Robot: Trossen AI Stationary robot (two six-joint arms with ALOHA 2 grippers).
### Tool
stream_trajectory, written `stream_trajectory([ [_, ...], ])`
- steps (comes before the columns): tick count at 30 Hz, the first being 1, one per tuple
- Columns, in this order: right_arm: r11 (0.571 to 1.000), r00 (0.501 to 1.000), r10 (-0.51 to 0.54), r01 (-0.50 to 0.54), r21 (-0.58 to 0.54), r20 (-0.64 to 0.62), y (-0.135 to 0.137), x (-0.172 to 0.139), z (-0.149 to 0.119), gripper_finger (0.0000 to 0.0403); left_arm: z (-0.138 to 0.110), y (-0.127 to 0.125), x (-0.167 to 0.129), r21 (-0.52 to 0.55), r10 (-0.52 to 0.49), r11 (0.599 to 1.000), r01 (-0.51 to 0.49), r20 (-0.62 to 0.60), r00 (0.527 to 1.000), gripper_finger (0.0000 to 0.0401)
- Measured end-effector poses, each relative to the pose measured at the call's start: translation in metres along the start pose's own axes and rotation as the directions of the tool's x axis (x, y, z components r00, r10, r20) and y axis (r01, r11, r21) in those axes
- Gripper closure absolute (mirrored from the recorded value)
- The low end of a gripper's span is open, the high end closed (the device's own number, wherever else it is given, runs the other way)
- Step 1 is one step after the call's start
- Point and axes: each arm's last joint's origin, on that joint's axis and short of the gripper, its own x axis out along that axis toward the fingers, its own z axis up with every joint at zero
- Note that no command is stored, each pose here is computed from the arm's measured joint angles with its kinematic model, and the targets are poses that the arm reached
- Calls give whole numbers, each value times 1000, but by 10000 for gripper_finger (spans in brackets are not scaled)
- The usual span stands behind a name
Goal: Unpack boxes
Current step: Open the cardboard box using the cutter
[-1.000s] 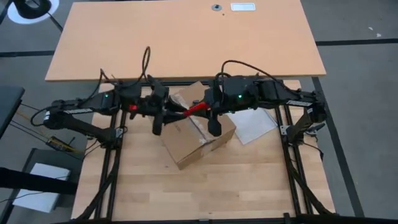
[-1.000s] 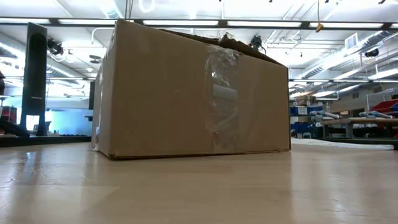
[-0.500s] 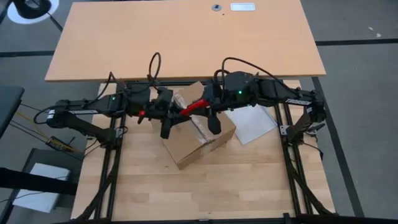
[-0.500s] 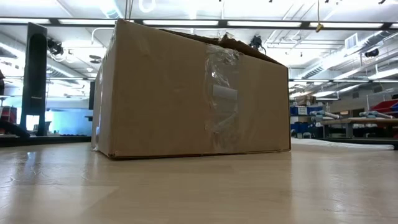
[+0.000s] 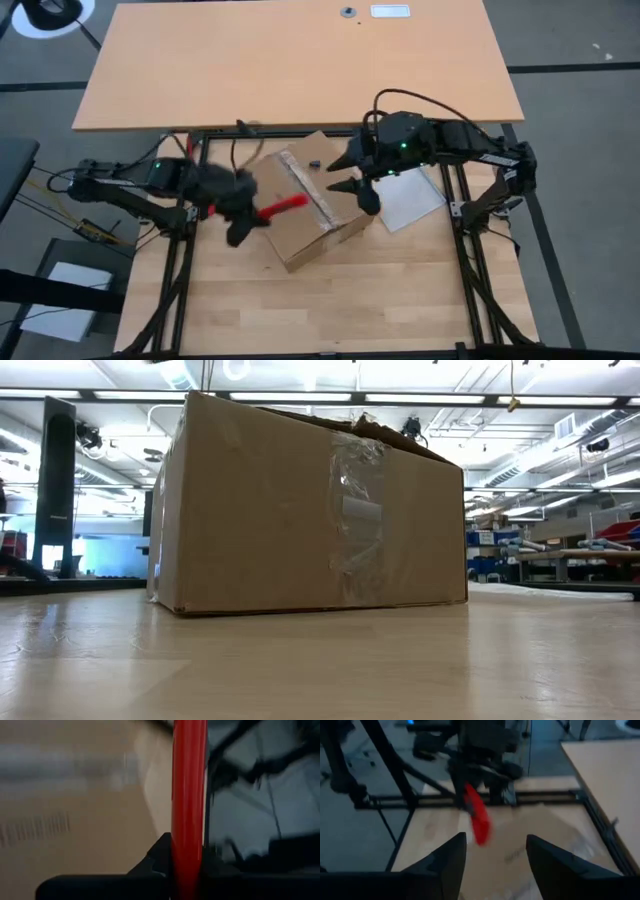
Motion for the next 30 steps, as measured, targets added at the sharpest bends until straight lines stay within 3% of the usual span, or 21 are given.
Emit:
stream_trajectory([
  [4,1000,995,-8,11,26,-99,0,-9,-10,189,-33,-4,-3,-75,70,993,-91,-245,967,368],
  [9,999,968,-20,28,27,-250,-2,6,-24,195,-82,-1,10,-86,155,970,-228,-499,852,367],
  [19,995,946,-99,100,-13,-309,-5,28,-31,200,-157,36,50,85,314,929,-360,-695,647,363],
  [30,994,936,-101,105,-6,-337,-5,29,-35,203,-179,53,69,40,266,936,-350,-729,630,299],
])
